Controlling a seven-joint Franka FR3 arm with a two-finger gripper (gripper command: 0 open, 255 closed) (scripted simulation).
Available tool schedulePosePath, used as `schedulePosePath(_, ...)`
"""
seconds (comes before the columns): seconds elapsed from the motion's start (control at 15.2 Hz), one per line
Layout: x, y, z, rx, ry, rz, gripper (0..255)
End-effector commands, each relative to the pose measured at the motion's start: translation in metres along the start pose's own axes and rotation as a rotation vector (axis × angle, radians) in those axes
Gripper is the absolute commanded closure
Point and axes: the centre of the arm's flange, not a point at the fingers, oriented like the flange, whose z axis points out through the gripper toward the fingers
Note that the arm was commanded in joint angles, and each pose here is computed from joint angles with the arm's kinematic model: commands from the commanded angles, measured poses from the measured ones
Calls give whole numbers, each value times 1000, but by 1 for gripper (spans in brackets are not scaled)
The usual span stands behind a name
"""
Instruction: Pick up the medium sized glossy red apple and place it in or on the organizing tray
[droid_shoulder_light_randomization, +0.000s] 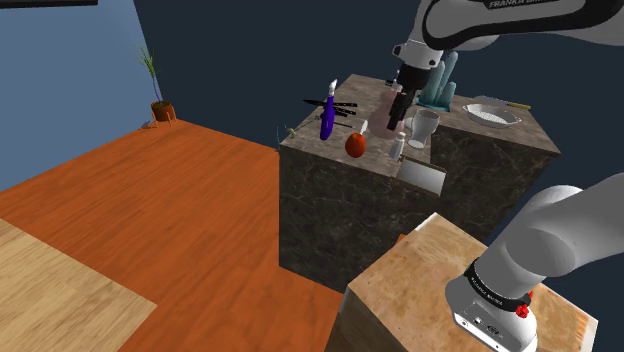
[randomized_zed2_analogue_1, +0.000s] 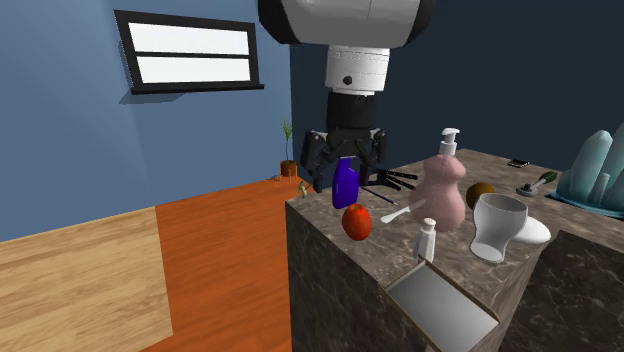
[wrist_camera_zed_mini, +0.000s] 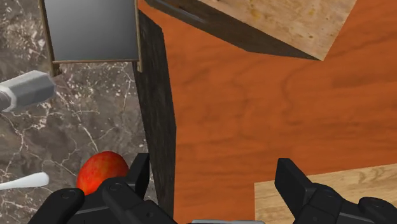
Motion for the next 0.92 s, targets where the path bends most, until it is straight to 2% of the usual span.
schedulePosePath(0.0,14,17,14,-1,-7,-36,0)
schedulePosePath(0.86,116,129,100,-5,-56,-255,0)
